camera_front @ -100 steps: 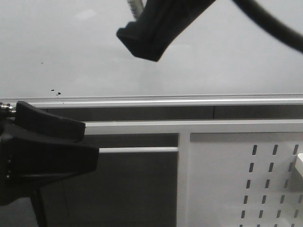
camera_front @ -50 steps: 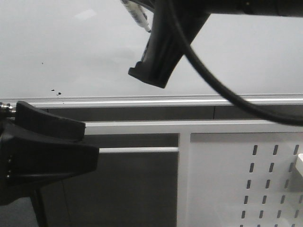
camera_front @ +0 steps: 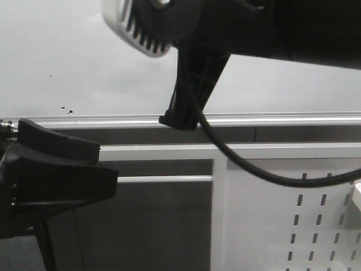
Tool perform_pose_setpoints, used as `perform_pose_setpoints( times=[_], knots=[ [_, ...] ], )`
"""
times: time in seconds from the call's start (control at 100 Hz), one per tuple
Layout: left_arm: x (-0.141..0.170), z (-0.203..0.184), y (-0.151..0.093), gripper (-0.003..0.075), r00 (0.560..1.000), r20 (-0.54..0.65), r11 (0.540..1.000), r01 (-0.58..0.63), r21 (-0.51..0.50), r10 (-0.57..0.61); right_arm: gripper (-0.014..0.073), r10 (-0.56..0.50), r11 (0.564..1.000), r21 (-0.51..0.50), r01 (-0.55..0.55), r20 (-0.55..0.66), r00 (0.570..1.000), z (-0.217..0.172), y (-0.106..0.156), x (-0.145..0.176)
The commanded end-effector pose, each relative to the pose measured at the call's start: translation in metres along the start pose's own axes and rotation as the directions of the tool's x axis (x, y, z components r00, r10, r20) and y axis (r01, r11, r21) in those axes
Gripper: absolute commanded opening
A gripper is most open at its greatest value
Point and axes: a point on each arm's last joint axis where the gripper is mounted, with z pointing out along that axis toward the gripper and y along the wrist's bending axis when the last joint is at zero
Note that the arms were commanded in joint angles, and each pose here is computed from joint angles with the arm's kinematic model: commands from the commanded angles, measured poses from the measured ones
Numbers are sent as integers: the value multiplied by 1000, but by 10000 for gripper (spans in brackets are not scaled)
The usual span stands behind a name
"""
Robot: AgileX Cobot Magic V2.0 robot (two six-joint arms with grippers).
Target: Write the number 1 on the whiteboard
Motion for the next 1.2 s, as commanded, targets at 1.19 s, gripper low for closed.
perform_pose_setpoints(
  times=[1.19],
  knots=[
    [-25, -4, -4, 545, 977, 213, 999, -23, 42, 13, -70, -252, 954, 179, 242, 34, 967, 23, -4, 3]
  ],
)
